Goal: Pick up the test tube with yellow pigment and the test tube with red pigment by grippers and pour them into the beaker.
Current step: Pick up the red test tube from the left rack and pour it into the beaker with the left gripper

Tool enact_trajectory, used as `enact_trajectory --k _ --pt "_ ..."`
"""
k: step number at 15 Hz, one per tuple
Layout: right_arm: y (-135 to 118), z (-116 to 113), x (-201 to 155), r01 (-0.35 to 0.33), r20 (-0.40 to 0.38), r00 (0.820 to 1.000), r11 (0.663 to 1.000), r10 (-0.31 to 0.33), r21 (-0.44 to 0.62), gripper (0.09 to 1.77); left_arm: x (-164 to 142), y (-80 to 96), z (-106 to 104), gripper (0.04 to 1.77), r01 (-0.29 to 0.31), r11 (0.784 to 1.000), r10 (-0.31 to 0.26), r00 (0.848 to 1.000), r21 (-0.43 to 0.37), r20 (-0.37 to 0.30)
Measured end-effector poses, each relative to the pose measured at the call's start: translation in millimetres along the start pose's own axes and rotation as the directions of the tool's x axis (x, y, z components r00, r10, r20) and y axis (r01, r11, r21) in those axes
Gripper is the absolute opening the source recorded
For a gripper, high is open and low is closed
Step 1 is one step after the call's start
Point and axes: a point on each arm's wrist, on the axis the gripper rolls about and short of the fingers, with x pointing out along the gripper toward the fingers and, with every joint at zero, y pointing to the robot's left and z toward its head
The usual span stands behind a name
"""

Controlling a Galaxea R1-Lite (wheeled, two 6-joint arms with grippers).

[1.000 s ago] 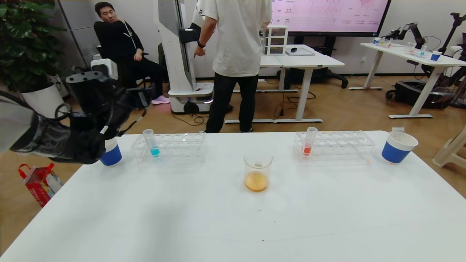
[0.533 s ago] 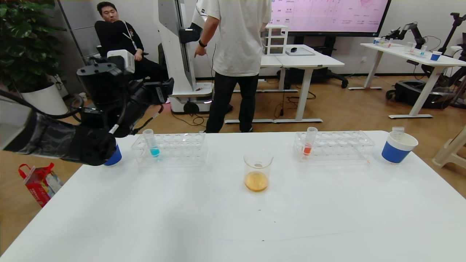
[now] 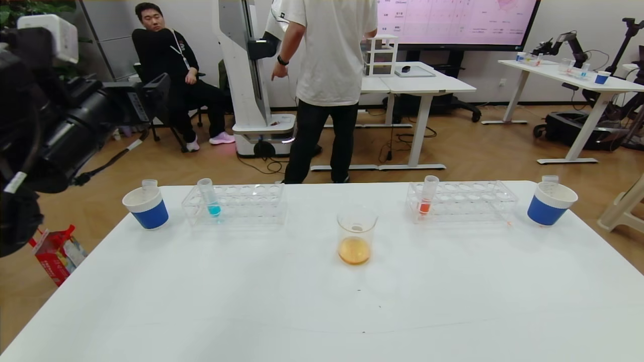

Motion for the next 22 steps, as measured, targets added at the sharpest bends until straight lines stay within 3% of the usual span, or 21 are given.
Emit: enact_trajectory --k 4,6,9,12,16,19,21,22 --pt "0 0 0 0.0 0.0 1.0 1.0 0.0 0.0 1.74 -52 16.9 38 1.75 -0.017 0.998 0.015 0.999 0.065 0.037" --pt "0 0 0 0.0 0.0 1.0 1.0 0.0 0.0 1.74 -80 26.8 55 1.75 -0.034 0.995 0.032 0.999 0.094 0.025" --pt "0 0 0 0.0 0.0 1.0 1.0 0.0 0.0 1.74 -134 46.5 79 1.75 -0.081 0.988 0.083 0.997 0.129 -0.008" --pt "0 0 0 0.0 0.0 1.0 1.0 0.0 0.0 1.74 -202 58.8 96 1.75 -0.094 0.987 0.098 0.995 0.132 -0.023" --pt "0 0 0 0.0 0.0 1.0 1.0 0.0 0.0 1.74 -285 68.9 91 1.75 -0.09 0.991 0.086 0.995 0.097 0.043" --pt "0 0 0 0.0 0.0 1.0 1.0 0.0 0.0 1.74 -328 73.6 66 1.75 -0.075 0.994 0.074 0.997 0.082 0.018" --pt "0 0 0 0.0 0.0 1.0 1.0 0.0 0.0 1.74 -351 75.2 54 1.75 -0.041 0.998 0.039 0.998 0.056 0.051" --pt "0 0 0 0.0 0.0 1.0 1.0 0.0 0.0 1.74 -362 75.1 48 1.75 0.003 0.999 -0.006 0.997 0.043 0.083"
